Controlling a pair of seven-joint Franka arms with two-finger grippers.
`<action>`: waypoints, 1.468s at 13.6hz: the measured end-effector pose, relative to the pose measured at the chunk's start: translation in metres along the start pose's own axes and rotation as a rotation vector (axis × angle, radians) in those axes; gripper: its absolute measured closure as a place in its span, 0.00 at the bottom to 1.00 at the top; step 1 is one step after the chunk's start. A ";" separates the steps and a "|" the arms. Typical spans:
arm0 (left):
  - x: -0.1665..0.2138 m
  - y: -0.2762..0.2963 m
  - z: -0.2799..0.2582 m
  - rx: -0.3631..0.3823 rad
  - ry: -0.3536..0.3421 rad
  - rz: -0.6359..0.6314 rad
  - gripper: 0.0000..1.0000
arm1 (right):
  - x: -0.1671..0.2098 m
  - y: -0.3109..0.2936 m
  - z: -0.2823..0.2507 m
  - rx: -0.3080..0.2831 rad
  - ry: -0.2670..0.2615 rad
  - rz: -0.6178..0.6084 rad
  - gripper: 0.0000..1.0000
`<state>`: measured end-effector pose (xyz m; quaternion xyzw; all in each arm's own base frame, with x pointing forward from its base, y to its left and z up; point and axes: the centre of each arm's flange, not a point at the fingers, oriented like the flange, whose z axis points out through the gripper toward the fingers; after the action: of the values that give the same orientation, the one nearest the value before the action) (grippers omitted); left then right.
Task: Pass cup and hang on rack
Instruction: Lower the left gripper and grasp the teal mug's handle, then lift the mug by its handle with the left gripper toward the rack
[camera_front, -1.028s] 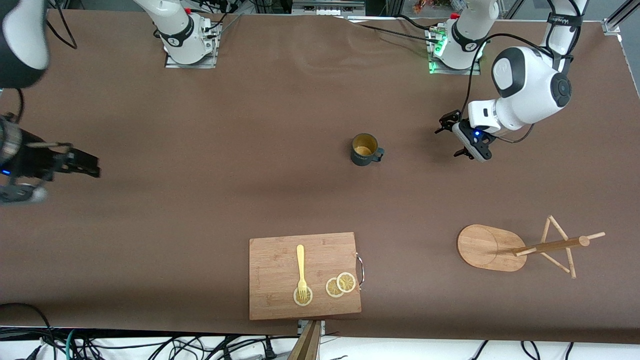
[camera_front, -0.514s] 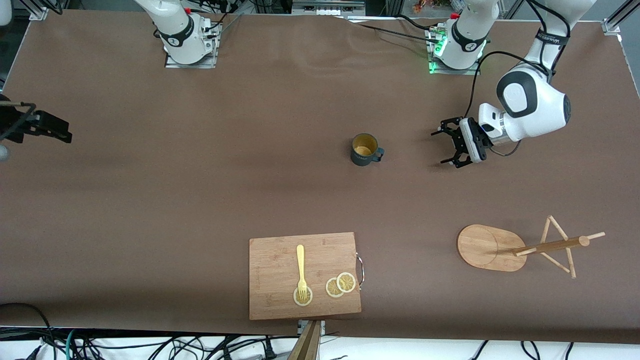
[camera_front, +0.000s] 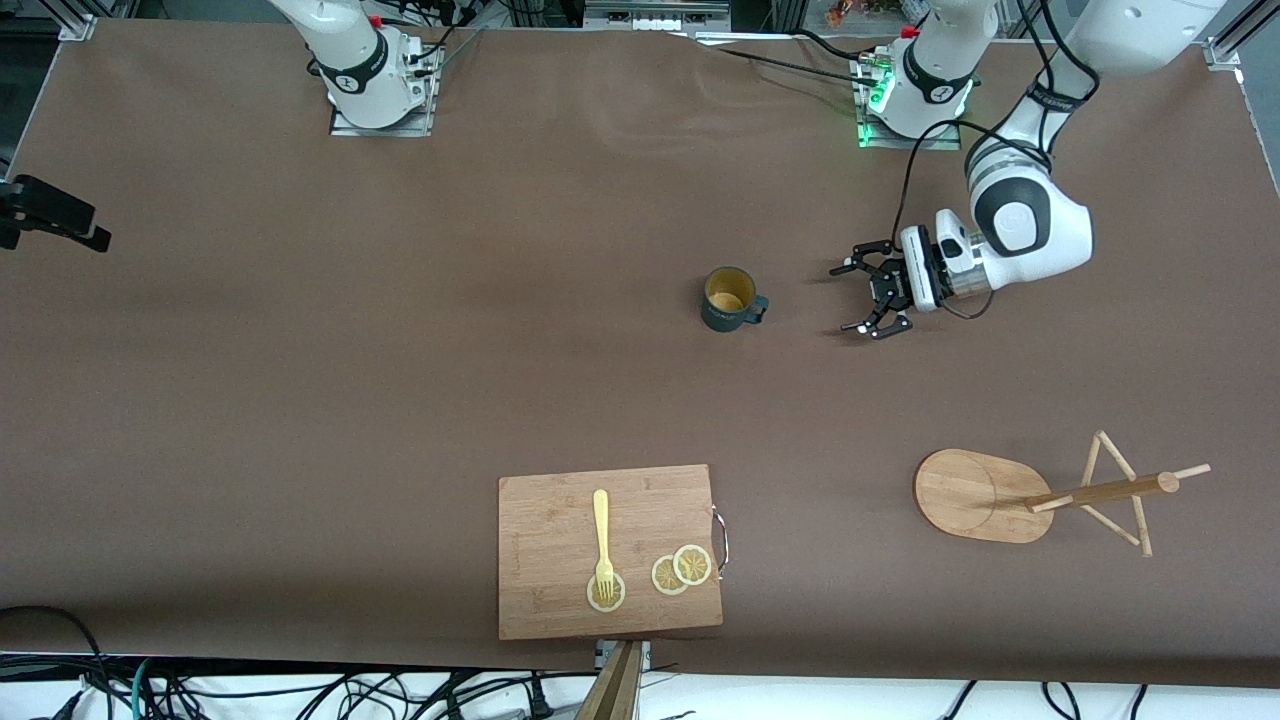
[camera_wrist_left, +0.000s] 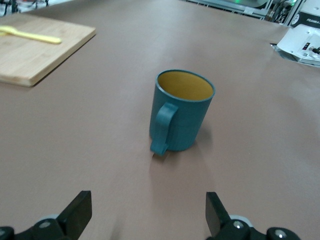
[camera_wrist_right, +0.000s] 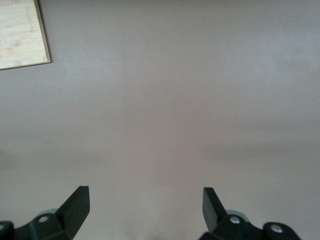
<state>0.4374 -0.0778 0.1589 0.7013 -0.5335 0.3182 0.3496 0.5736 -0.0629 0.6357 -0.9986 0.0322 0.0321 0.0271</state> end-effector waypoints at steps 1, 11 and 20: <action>-0.002 0.005 0.012 0.005 0.030 0.012 0.00 | 0.000 0.004 0.003 0.000 -0.008 0.006 0.00; 0.014 0.023 0.111 0.018 0.189 -0.006 0.00 | 0.000 0.002 0.012 -0.048 -0.037 0.000 0.00; 0.018 0.014 0.115 0.028 0.200 0.011 0.80 | 0.004 0.002 0.020 -0.064 -0.050 -0.001 0.00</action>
<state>0.4359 -0.1850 0.1120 0.6680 -0.4953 0.3958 0.3895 0.5764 -0.0643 0.6150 -0.9978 0.0301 0.0583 -0.0043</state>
